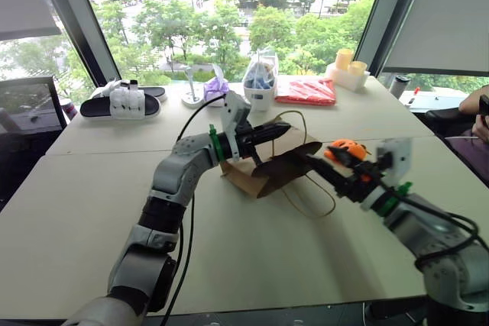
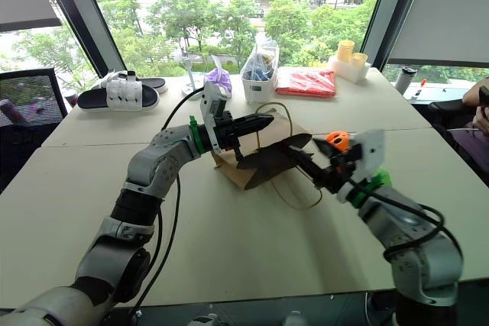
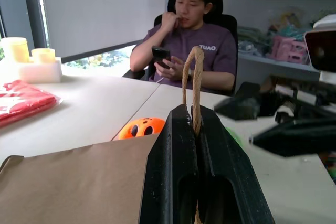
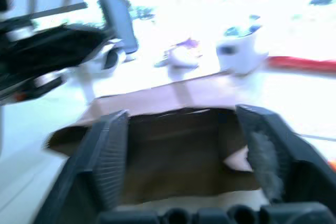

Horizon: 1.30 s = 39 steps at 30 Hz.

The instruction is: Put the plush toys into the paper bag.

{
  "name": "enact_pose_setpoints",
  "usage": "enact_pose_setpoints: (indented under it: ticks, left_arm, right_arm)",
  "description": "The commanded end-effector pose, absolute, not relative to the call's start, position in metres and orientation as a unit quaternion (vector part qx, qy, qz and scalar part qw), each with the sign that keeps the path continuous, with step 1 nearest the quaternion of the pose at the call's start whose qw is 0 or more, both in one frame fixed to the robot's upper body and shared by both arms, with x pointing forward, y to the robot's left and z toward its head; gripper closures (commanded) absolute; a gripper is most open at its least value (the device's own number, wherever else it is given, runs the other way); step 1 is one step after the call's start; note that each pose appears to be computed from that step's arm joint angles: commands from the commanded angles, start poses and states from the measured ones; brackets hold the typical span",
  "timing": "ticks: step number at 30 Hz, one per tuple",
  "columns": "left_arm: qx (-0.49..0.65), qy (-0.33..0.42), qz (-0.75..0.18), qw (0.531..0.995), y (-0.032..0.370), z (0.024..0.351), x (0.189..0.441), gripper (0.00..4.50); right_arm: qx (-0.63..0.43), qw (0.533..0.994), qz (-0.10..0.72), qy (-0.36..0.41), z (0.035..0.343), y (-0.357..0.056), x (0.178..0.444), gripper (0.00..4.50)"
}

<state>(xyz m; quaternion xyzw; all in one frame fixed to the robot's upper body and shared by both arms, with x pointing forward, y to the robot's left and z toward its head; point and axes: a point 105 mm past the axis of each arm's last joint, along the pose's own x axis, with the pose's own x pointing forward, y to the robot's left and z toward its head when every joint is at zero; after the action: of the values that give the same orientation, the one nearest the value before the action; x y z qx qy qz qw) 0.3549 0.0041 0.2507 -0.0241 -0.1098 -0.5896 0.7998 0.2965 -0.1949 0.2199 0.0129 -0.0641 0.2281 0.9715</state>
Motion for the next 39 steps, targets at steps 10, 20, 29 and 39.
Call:
enact_pose_setpoints:
  ticks: [10, 20, 29, 39]
  left_arm:
    - [-0.026, -0.133, -0.599, 0.79, -0.011, 0.254, 0.34, 4.5]
    - [-0.027, -0.141, -0.586, 0.798, -0.01, 0.253, 0.342, 4.5]
    - [-0.039, -0.143, -0.587, 0.796, -0.004, 0.259, 0.347, 4.5]
    - [-0.084, -0.135, -0.621, 0.768, -0.004, 0.27, 0.344, 4.5]
  right_arm:
    - [-0.13, 0.981, 0.017, 0.142, 0.126, -0.293, 0.341, 0.03]
    - [-0.195, 0.962, -0.027, 0.187, 0.105, -0.32, 0.349, 1.37]
    - [-0.2, 0.973, 0.016, 0.11, 0.151, -0.31, 0.335, 4.48]
    - [-0.124, 0.954, 0.266, 0.056, 0.194, -0.185, 0.312, 4.48]
